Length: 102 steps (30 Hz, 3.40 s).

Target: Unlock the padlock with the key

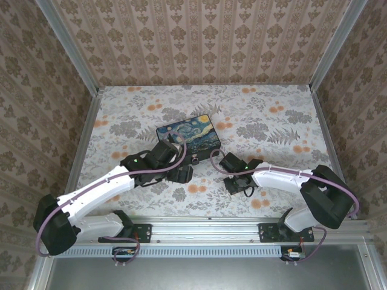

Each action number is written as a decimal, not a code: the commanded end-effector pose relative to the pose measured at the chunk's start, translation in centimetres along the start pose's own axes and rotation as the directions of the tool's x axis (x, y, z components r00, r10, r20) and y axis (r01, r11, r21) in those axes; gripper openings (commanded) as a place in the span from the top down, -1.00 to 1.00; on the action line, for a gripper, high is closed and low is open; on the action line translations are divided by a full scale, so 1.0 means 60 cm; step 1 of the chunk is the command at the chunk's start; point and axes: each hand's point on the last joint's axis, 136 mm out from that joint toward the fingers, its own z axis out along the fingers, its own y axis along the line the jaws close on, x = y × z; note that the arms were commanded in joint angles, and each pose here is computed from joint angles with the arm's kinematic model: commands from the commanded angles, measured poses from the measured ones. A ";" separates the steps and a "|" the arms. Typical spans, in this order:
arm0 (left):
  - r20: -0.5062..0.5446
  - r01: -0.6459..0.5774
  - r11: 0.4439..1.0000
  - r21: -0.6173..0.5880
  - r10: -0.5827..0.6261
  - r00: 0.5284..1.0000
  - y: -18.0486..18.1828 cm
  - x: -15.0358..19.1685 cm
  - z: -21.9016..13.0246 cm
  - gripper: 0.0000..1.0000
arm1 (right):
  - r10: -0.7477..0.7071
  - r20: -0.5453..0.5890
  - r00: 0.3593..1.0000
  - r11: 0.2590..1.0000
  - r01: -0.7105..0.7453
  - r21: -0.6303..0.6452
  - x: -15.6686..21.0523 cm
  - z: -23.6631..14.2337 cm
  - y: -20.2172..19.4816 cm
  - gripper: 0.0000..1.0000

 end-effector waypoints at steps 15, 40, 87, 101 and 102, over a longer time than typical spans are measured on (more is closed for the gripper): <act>-0.003 -0.044 0.981 0.187 0.045 0.999 -0.068 -0.014 0.008 -1.00 | -0.009 0.233 0.972 0.980 0.055 -0.193 -0.046 -0.066 0.043 1.00; 0.033 -0.010 0.717 0.697 -0.018 0.999 -0.180 -0.053 0.040 -0.22 | 0.242 0.322 0.915 0.823 -0.018 -0.568 -0.124 -0.195 0.075 1.00; -0.217 0.651 0.321 0.688 -0.765 0.606 -0.081 -0.164 -0.022 -0.37 | 0.321 0.429 0.844 0.685 0.106 -0.721 -0.247 -0.222 0.204 1.00; -0.150 0.557 0.365 0.746 -0.723 0.675 -0.086 -0.164 -0.050 0.19 | 0.332 0.463 0.822 0.680 0.132 -0.721 -0.254 -0.232 0.200 1.00; -0.144 0.552 0.365 0.750 -0.724 0.674 -0.084 -0.166 -0.052 0.19 | 0.334 0.464 0.820 0.678 0.133 -0.723 -0.254 -0.233 0.201 1.00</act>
